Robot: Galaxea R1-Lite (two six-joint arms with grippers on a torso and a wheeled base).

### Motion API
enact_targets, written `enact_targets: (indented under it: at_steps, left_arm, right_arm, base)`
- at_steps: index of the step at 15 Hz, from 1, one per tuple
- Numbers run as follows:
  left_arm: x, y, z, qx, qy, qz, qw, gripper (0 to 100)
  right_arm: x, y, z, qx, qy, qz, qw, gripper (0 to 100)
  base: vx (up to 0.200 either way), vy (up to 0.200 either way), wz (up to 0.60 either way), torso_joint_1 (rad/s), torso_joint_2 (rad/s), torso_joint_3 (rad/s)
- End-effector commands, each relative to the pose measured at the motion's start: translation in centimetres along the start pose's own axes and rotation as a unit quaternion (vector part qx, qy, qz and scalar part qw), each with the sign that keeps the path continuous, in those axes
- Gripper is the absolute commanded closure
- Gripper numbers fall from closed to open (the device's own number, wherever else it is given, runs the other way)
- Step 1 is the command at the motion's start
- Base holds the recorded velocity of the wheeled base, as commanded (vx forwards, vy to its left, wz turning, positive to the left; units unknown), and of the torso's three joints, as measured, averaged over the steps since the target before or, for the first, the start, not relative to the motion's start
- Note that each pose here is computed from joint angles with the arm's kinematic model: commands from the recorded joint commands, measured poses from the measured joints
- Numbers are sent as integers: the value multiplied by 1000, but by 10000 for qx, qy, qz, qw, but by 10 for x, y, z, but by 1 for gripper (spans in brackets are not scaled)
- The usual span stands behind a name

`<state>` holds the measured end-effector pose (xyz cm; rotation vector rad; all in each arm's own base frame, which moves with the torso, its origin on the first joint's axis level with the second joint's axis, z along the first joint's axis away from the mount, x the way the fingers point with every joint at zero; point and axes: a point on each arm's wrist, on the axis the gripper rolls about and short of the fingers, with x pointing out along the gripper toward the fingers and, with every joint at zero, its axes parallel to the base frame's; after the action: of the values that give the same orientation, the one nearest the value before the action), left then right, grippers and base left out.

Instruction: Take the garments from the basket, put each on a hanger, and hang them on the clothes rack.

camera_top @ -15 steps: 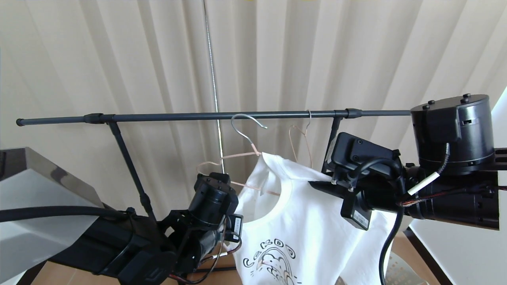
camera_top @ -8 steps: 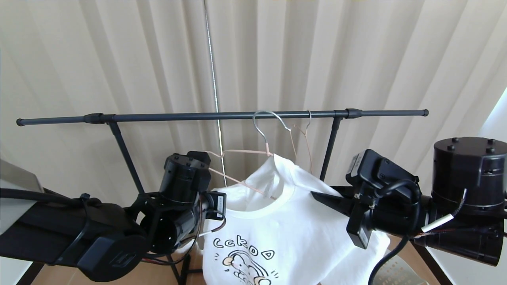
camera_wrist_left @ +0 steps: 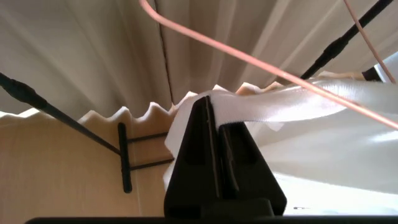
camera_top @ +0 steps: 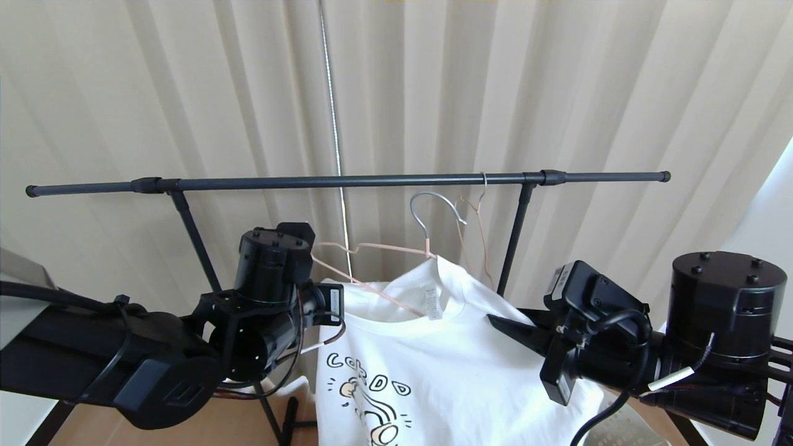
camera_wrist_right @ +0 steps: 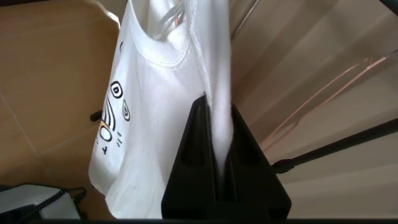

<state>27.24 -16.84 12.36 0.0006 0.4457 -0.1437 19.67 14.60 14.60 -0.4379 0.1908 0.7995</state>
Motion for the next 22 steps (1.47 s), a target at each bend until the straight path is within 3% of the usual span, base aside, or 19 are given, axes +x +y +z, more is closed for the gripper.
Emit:
enact_targets:
  at_steps: [1, 6, 16, 22]
  left_arm:
    - [2, 4, 1, -30, -9, 59, 10000, 100]
    - [13, 20, 7, -186, -75, 331, 9992, 100]
    - [23, 36, 19, -394, -537, 515, 9965, 100]
    - [24, 41, 22, -420, -574, 572, 9958, 100]
  right_arm:
    - [0, 1, -1, -1, 28, 13, 10000, 100]
    - [-9, 1, 1, -10, -40, -22, 10000, 100]
    - [-13, 5, -8, -160, 95, 49, 9998, 100]
    - [-14, 6, -10, -179, 123, 61, 9997, 100]
  base:
    - [0, 0, 0, 0, 0, 0]
    - [0, 0, 0, 0, 0, 0]
    - [0, 0, 0, 0, 0, 0]
    - [0, 0, 0, 0, 0, 0]
